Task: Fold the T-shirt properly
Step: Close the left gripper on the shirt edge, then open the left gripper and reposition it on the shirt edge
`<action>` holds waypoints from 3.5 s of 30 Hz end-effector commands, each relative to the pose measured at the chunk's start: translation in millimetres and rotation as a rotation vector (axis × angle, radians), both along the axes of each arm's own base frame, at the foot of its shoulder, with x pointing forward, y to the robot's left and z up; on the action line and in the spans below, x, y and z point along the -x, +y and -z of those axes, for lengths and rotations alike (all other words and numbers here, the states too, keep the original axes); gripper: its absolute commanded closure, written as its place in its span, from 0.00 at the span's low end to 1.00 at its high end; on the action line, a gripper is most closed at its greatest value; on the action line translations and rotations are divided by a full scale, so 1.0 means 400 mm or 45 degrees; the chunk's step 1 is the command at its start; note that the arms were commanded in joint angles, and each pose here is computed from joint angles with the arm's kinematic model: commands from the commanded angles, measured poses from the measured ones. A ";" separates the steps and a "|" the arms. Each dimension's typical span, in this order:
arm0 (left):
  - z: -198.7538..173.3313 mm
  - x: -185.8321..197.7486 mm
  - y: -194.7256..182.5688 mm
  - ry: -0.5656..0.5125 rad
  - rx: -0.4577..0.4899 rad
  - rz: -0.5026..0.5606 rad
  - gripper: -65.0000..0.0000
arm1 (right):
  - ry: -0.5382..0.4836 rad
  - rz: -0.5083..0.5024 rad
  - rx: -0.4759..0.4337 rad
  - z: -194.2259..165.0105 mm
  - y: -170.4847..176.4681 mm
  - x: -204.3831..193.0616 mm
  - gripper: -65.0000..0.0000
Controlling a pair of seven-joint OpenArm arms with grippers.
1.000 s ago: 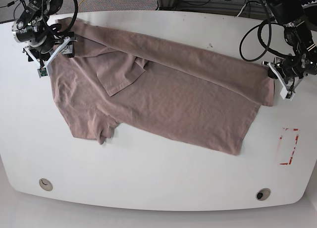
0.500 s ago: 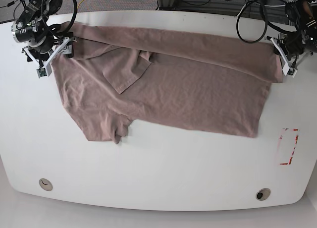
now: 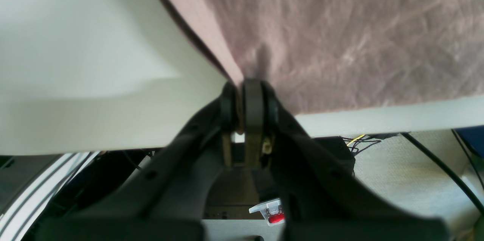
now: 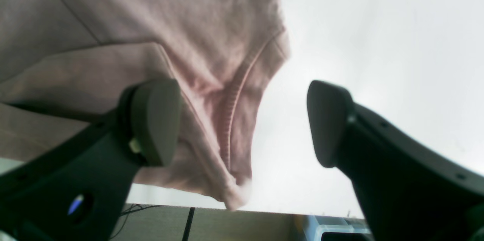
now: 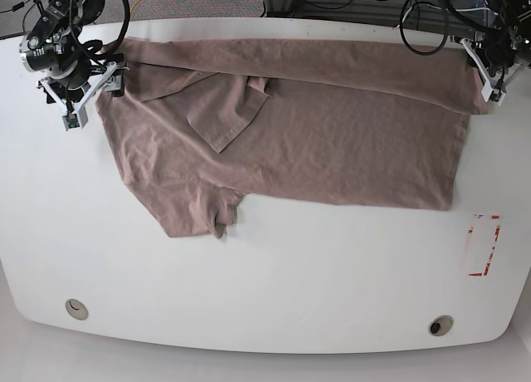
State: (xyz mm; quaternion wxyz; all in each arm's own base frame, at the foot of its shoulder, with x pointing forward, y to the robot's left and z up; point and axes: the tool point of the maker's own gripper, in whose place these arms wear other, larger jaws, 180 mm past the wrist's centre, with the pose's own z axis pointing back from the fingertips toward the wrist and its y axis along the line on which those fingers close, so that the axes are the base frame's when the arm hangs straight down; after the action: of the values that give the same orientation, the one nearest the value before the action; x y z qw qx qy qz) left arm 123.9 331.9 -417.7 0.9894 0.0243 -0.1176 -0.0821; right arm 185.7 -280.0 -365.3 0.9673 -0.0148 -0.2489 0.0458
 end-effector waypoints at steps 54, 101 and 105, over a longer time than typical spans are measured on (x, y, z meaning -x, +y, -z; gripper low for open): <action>-0.158 -0.168 -0.019 -0.191 -0.166 0.092 0.63 | 0.097 -0.005 -0.061 0.030 0.026 0.073 0.42; 0.001 -0.130 -0.039 -0.087 -0.056 0.105 0.63 | 0.232 0.043 -0.096 0.085 0.012 0.159 0.91; 0.000 -0.130 -0.038 -0.087 -0.058 0.105 0.63 | 0.243 0.072 -0.053 0.066 -0.012 0.188 0.91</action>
State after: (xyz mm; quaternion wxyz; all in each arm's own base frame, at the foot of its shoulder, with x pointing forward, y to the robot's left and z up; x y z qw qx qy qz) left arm 182.2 310.3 -417.5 0.9778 0.0339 -0.1667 -0.1222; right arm 112.9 -271.5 -404.8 0.9879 0.0318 -0.1514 0.0102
